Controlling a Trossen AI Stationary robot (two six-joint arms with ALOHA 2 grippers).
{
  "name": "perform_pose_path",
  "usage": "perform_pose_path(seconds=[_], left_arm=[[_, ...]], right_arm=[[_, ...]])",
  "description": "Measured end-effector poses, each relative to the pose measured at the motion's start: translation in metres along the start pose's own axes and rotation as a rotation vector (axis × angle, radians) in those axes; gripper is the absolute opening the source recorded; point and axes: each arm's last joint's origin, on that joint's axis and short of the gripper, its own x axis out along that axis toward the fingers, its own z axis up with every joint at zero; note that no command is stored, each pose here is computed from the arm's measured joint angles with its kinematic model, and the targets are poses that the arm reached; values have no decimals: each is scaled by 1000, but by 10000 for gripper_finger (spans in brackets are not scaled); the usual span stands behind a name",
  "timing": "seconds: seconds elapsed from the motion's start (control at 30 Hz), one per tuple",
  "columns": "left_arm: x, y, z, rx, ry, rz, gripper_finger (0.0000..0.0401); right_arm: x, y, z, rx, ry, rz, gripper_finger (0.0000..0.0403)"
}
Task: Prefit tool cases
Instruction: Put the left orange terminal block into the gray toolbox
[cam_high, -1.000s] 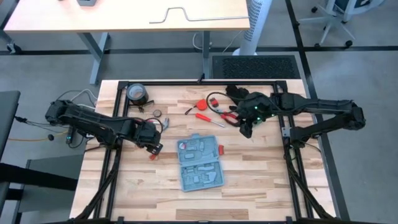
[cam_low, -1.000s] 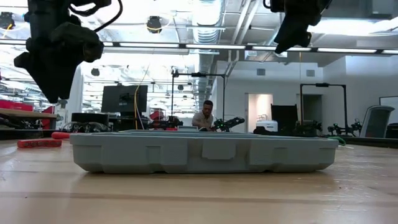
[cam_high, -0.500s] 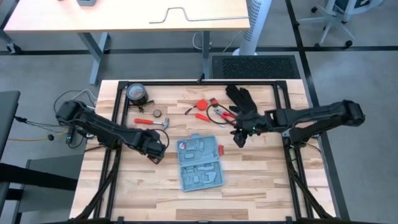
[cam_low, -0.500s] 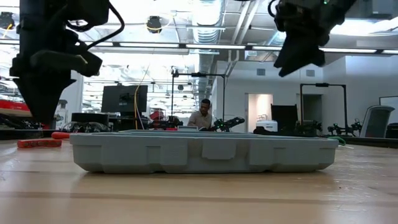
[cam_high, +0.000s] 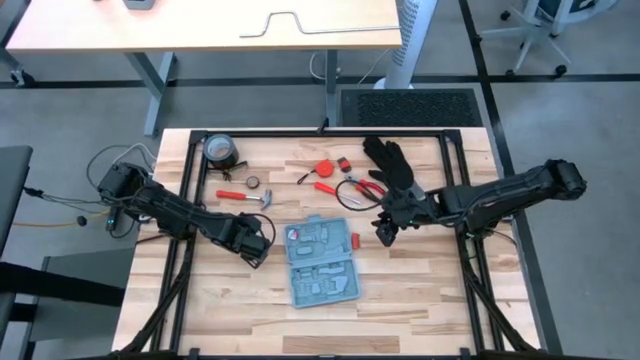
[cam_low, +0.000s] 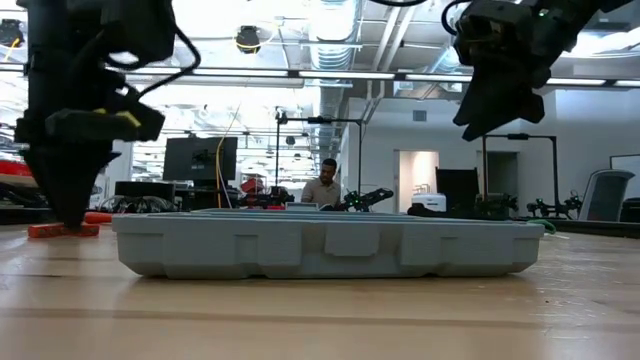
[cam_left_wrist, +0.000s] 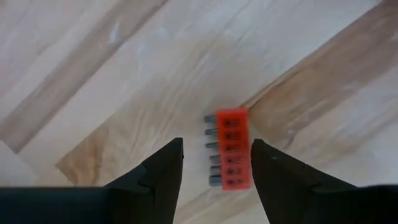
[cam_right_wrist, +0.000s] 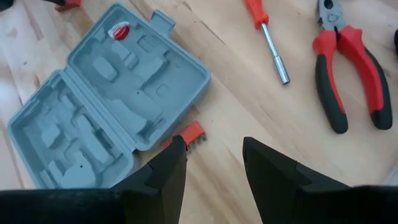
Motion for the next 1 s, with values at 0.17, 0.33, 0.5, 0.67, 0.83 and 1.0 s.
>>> perform_pose_path(seconds=[0.17,0.33,0.5,0.67,0.83,1.0], left_arm=[[14,4,-5,1,44,-48,179],[19,7,-7,3,58,-58,179],[18,7,-7,38,62,-61,165],[19,7,-8,65,72,-66,119],[19,7,-8,81,75,-66,82],[12,9,-7,86,69,-86,82]], right_arm=[[0,0,0,2,-17,-17,166],[0,0,0,10,-20,-20,166],[0,0,0,9,-19,-21,166],[0,-1,0,9,-19,-21,166],[0,-1,0,9,-19,-21,166],[0,-1,0,3,-18,-21,166]])
